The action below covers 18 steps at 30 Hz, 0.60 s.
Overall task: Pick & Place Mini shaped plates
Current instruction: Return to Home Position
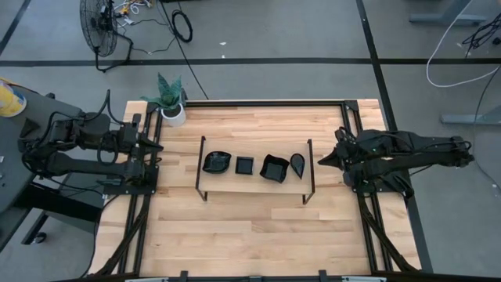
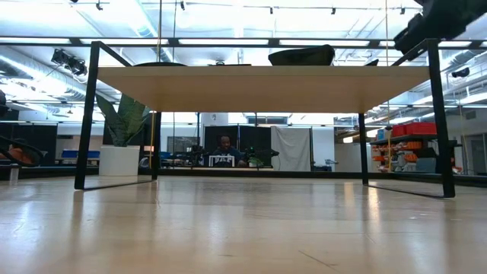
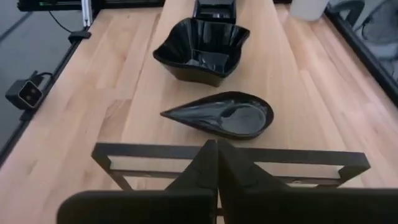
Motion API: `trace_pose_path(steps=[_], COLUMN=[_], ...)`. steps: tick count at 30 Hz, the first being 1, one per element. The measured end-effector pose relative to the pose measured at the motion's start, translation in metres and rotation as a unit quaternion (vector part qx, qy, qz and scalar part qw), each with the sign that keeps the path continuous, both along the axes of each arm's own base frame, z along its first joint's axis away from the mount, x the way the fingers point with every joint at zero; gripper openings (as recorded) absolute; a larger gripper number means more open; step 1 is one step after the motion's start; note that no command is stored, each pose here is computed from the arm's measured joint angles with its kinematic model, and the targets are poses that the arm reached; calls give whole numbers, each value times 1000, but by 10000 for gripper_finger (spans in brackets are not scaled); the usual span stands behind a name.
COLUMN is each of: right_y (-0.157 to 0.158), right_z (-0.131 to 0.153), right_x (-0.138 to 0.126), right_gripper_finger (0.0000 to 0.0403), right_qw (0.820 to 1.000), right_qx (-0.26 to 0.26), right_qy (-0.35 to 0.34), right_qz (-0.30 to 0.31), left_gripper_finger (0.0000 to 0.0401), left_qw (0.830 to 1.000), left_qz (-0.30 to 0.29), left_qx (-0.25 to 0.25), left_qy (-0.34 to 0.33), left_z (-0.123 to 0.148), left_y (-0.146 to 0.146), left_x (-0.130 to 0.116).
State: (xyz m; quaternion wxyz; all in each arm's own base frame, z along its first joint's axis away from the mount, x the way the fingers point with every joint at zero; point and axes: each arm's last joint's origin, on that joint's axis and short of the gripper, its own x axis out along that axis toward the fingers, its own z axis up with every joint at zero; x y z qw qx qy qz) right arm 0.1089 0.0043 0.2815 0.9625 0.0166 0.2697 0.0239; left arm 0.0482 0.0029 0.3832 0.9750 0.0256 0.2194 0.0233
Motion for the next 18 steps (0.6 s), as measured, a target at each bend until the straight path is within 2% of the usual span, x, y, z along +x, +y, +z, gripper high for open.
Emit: trace_pose_path(steps=[8,18], right_y=[0,0], right_z=[-16,-29], right_x=[-14,-22], right_gripper_finger=[1,1], right_qw=[994,979], right_qx=[-36,-23], right_qy=[-99,-200], right_qz=[29,20], left_gripper_finger=[25,25], left_qw=[1000,1000], left_qz=[0,0], left_qx=[0,0], left_qy=[0,0], left_z=[0,0], left_y=[0,0], left_x=[0,0])
